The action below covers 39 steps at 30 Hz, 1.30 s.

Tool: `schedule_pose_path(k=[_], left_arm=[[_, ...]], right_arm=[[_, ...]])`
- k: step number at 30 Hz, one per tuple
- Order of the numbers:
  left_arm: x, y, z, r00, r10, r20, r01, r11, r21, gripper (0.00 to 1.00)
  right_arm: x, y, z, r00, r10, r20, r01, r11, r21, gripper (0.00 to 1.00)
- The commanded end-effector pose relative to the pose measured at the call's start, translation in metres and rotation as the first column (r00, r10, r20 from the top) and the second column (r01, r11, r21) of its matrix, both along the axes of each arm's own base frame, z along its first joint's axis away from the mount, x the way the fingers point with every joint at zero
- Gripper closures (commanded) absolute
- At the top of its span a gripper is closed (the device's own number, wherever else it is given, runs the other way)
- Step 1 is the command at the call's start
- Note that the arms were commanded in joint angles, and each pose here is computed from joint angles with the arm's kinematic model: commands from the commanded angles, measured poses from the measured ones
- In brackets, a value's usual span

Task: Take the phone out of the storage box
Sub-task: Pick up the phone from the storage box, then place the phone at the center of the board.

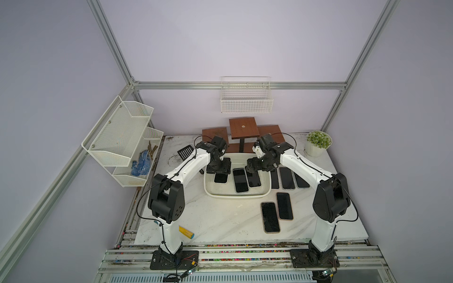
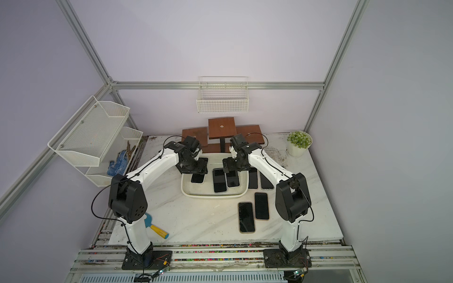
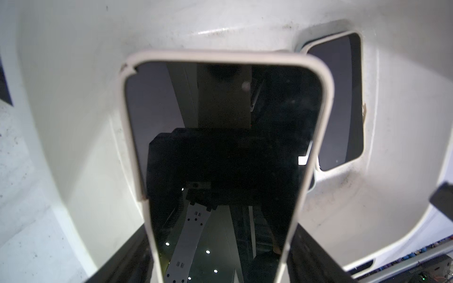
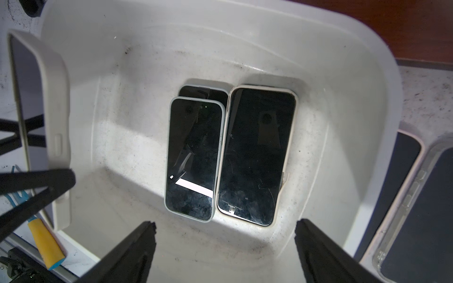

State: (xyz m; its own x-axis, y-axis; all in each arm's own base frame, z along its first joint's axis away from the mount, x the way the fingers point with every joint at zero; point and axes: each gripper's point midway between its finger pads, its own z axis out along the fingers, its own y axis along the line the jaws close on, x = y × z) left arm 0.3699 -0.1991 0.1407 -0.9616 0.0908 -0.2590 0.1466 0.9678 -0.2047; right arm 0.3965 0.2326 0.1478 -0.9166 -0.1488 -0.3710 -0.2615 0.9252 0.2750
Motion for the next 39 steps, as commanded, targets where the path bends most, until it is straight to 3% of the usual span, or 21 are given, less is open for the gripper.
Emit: schedule_pose_path(k=[1, 13, 19, 26, 39], left_arm=[[-0.028, -0.004, 0.028, 0.999, 0.023, 0.036, -0.022, 0.999, -0.048, 0.29], [-0.151, 0.009, 0.018, 0.996, 0.079, 0.032, -0.077, 0.996, -0.035, 0.28], [-0.183, 0.019, -0.009, 0.993, 0.117, 0.010, -0.117, 0.993, -0.016, 0.28], [-0.186, 0.016, -0.040, 0.989, 0.145, 0.004, -0.145, 0.989, -0.011, 0.27], [-0.177, 0.005, -0.094, 0.993, 0.108, -0.037, -0.106, 0.993, 0.061, 0.22]], right_arm=[[0.009, 0.005, 0.026, 0.998, -0.008, 0.066, 0.004, 0.998, 0.055, 0.06], [0.010, 0.013, 0.013, 0.999, 0.009, 0.033, -0.011, 0.997, 0.076, 0.06], [0.006, 0.019, 0.013, 0.999, 0.031, 0.016, -0.033, 0.994, 0.104, 0.06], [0.002, 0.029, 0.018, 0.999, 0.047, 0.016, -0.049, 0.990, 0.131, 0.05], [-0.023, 0.033, -0.015, 0.995, 0.084, -0.050, -0.085, 0.996, -0.004, 0.05]])
